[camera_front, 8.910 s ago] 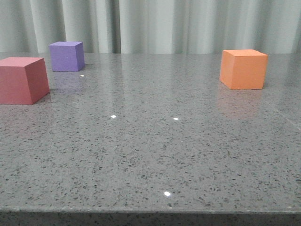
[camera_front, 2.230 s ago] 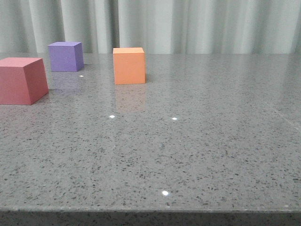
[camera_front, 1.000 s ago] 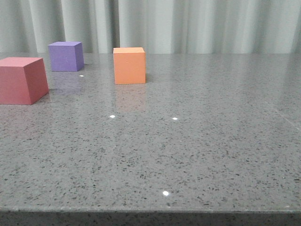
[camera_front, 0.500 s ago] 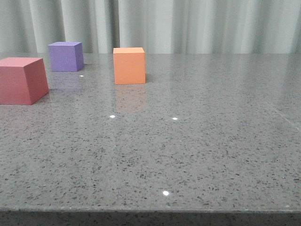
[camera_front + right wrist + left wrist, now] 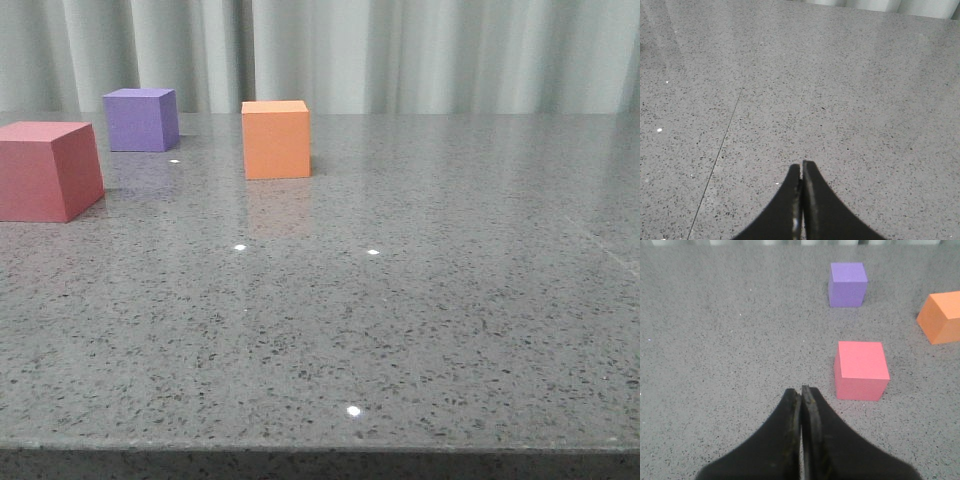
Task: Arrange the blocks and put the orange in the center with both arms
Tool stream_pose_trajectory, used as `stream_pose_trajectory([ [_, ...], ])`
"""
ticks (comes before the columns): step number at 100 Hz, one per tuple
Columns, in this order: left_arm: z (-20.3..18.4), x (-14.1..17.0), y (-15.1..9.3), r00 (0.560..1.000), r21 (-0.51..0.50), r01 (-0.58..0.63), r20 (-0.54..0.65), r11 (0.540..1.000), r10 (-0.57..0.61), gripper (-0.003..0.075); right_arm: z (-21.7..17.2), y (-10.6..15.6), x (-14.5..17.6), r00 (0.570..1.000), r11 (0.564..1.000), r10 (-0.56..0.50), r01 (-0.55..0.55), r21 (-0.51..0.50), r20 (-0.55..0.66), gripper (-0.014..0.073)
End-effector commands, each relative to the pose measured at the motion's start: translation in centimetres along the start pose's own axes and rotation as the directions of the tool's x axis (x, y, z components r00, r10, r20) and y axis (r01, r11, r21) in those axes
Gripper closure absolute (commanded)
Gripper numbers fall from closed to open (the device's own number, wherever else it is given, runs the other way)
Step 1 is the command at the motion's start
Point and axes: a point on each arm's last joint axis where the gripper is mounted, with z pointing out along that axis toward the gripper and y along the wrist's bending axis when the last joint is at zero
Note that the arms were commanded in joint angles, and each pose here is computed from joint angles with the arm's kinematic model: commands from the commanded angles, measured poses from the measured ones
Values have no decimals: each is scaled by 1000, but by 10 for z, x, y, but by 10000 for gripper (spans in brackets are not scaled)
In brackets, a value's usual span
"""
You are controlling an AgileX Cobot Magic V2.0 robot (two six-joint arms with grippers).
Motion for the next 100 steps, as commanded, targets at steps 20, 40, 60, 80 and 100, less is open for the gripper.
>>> stream_pose_trajectory([
  [20, 21, -20, 0, 1000, 7, 24, 3, 1000, -24, 741, -4, -1, -14, 995, 1000, -16, 16, 3, 102, 663],
  [40, 25, -18, 0, 999, 6, 25, -36, 1000, -25, 603, -4, -1, -14, 995, 1000, -16, 16, 3, 102, 663],
  [60, 26, -17, 0, 998, 6, 25, -50, 1000, -25, 132, -4, -1, -14, 995, 1000, -16, 16, 3, 102, 663],
  [80, 26, -16, -1, 997, 13, 30, -68, 999, -29, 64, -4, -1, -14, 995, 1000, -16, 16, 3, 102, 663],
  [100, 38, -23, -11, 989, 117, 128, -86, 985, -118, 65, -4, -1, -14, 995, 1000, -16, 16, 3, 102, 663],
])
